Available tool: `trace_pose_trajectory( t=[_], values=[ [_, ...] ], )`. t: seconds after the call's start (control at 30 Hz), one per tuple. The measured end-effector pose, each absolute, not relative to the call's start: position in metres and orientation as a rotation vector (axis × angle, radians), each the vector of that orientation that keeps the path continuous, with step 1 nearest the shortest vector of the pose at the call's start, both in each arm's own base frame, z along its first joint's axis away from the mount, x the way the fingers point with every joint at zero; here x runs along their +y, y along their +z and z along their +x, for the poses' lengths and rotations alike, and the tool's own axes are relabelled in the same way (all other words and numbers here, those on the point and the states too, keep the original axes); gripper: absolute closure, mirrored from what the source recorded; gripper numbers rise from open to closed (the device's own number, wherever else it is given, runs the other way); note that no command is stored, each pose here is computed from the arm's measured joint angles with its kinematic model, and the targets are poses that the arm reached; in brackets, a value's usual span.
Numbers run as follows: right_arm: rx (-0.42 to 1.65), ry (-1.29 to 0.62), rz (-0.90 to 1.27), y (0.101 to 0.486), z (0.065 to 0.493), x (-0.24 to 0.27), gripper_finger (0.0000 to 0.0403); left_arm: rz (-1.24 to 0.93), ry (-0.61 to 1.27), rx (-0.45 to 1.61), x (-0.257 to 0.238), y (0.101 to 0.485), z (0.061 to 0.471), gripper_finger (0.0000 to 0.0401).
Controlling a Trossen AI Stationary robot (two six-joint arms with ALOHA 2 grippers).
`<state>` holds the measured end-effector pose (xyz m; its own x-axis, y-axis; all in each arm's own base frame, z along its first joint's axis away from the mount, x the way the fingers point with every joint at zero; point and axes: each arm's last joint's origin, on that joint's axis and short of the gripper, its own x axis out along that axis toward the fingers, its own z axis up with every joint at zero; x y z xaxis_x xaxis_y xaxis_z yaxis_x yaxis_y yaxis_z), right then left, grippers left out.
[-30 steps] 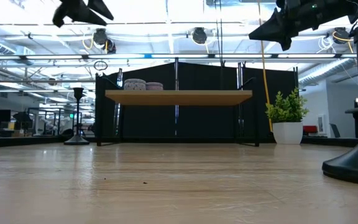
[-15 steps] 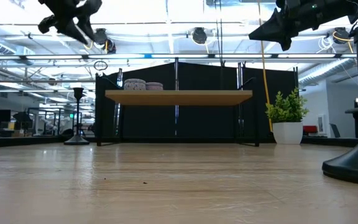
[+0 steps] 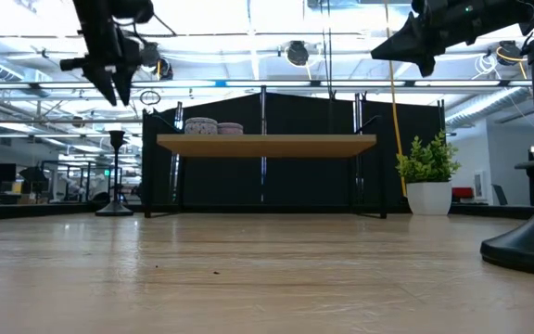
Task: Pick & Place candle stick holders
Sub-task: Put the top black candle holder on the shelf
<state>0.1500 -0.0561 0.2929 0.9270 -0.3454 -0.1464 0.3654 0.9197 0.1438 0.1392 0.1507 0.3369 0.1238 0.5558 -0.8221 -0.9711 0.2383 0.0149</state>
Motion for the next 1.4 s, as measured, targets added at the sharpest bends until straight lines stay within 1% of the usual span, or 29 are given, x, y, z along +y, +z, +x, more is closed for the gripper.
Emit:
trace_pose_trajectory(
  t=[0.13, 0.27, 0.57, 0.7, 0.97, 1.4],
  values=[
    [0.114, -0.368, 0.199, 0.293, 0.150, -0.056, 0.0403, -0.640, 1.252, 0.889, 0.169, 0.328, 0.135, 0.0269],
    [0.114, -0.368, 0.200, 0.293, 0.150, -0.056, 0.0403, -0.687, 1.185, 0.926, 0.179, 0.322, 0.132, 0.0263],
    [0.114, -0.368, 0.200, 0.293, 0.150, -0.056, 0.0403, -0.724, 1.190, 0.965, 0.187, 0.317, 0.126, 0.0190],
    [0.114, -0.368, 0.200, 0.293, 0.150, -0.056, 0.0403, -0.747, 1.193, 0.992, 0.184, 0.315, 0.124, 0.0173],
    [0.114, -0.368, 0.200, 0.293, 0.150, -0.056, 0.0403, -0.755, 1.196, 1.032, 0.188, 0.309, 0.127, 0.0173],
    [0.114, -0.368, 0.200, 0.293, 0.150, -0.056, 0.0403, -0.793, 1.184, 1.188, 0.212, 0.277, 0.143, 0.0174]
  ],
)
